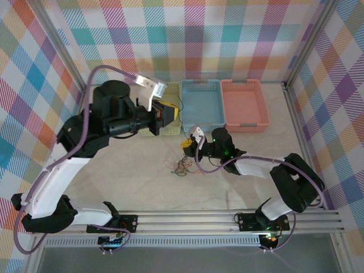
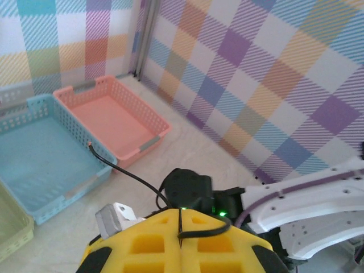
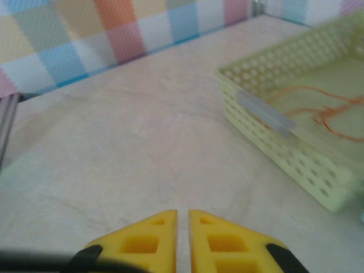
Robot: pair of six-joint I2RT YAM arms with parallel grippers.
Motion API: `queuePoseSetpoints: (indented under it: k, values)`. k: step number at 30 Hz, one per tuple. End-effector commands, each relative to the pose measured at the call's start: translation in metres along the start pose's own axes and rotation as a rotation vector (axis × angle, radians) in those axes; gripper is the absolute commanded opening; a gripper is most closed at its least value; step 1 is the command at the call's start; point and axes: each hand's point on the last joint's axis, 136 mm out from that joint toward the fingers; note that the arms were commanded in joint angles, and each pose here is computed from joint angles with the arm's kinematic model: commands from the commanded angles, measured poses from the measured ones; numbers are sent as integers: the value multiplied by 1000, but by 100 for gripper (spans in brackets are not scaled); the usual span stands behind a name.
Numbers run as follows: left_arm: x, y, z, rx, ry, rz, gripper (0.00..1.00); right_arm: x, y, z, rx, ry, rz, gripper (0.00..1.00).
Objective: Untangle the cables
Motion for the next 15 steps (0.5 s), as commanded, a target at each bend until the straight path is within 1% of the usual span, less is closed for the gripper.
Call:
queuePoseSetpoints:
  k: [1,4,7,11,15]
  values:
    - [-18,-12,-33,20,-55,45,0,0,-28,0,84,27,79,14]
    - [-37,-16,-57,3,-135,77,0,13,-38,2,123,100,108,15]
    - [-53,-19,-80,-13,-221,103,0,23,-45,2,162,153,130,21]
    - [-69,-18,-105,-44,-321,125,0,36,-58,-2,234,208,155,21]
    - [-77,-16,-124,-64,-402,132,0,46,-68,-5,284,257,177,21]
Point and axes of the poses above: each hand's point on the last joint's axis, 136 mm out from that joint toward the fingers, its own z axis out along the fingers, its own y axis along the line the jaws close on, x = y × z, and after that the axes turned 9 degrees about -z, right-handed
